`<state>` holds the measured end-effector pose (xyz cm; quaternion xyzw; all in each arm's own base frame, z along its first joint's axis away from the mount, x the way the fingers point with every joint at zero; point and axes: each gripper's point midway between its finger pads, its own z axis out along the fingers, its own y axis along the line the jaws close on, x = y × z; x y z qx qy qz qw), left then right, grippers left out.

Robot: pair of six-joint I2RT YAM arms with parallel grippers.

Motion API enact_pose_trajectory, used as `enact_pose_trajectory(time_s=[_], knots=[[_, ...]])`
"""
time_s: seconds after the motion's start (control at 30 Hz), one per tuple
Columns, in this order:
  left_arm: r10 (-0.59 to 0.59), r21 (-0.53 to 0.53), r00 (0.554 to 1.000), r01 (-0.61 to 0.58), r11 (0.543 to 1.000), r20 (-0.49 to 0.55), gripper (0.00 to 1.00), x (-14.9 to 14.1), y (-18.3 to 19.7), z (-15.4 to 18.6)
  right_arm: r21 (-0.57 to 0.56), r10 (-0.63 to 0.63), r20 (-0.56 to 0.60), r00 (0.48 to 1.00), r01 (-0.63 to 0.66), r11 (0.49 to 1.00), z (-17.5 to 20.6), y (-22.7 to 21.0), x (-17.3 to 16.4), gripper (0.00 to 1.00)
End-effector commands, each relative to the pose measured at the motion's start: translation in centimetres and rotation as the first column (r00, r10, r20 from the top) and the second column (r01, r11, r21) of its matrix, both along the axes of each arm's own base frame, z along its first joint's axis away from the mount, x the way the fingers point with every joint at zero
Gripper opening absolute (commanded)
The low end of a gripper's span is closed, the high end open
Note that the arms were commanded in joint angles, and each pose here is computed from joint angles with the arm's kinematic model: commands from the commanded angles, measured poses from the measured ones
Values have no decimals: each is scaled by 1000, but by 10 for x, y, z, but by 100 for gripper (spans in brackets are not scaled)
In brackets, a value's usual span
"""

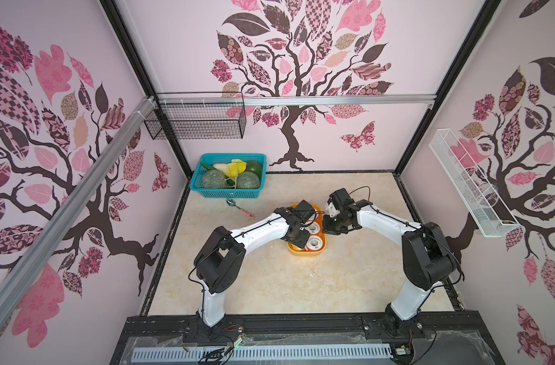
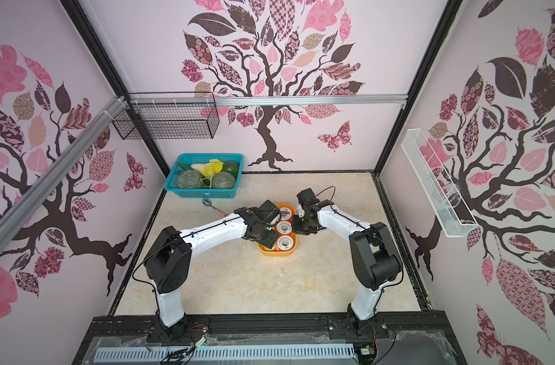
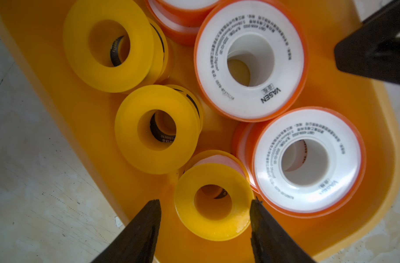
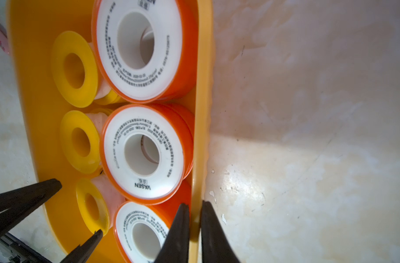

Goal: Put the sealing tape into the storage box
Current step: Place the sealing tape in the storage box.

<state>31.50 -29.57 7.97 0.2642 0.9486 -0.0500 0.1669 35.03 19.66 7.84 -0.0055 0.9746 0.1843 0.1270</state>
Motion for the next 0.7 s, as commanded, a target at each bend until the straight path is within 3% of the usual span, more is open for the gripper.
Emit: enact_pose_trajectory(time_s=[0.0,0.37,0.53,0.67], knots=[[18,-45,997,-14,999,81,67,6,2,28,12,3,58,998,-3,1000,23,2,9,16],[189,-160,936,-146,976,298,70,23,39,81,13,2,85,996,-3,1000,31,1,12,19],[353,-242,868,-280,929,349,72,34,82,97,25,-1,127,992,-2,1000,42,2,17,34],[442,-243,775,-370,897,452,77,38,121,111,46,8,178,984,-17,999,53,6,21,47]])
